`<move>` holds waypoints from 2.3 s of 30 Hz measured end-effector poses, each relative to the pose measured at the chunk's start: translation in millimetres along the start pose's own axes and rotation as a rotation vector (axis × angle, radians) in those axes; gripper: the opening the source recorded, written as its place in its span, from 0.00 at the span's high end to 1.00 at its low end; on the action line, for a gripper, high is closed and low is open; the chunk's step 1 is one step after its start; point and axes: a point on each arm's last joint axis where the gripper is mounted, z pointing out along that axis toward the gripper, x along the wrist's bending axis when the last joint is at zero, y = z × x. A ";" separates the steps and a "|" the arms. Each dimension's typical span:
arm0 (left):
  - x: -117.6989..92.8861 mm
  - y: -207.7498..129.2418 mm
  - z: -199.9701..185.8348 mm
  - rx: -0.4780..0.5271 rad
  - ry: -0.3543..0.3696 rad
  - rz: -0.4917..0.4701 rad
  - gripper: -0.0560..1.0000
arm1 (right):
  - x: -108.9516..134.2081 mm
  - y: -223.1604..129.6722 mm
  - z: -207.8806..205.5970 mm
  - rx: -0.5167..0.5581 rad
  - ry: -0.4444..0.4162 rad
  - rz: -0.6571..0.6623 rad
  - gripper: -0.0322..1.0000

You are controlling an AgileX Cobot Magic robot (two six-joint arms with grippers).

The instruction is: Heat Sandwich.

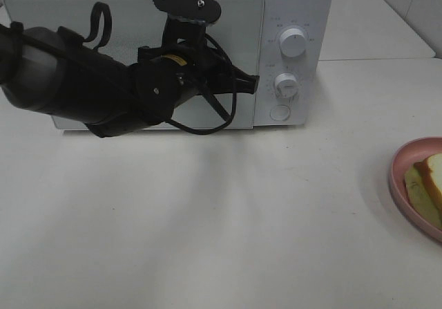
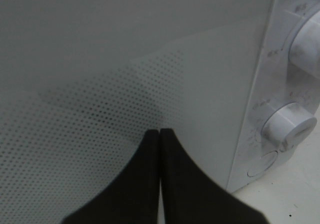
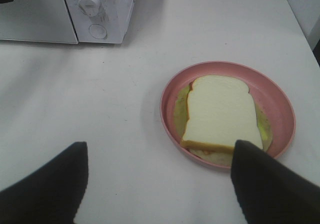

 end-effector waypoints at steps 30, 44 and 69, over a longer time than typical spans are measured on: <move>-1.0 7.6 9.7 0.040 0.004 -0.007 0.95 | 0.0 0.0 0.0 0.000 0.000 0.000 0.23; -10.8 13.3 -2.0 0.004 0.081 0.016 0.95 | 0.0 0.0 0.0 0.000 0.000 0.000 0.23; 13.0 13.3 -75.4 0.610 -0.571 -0.141 0.02 | 0.0 0.0 0.0 0.000 0.000 0.000 0.23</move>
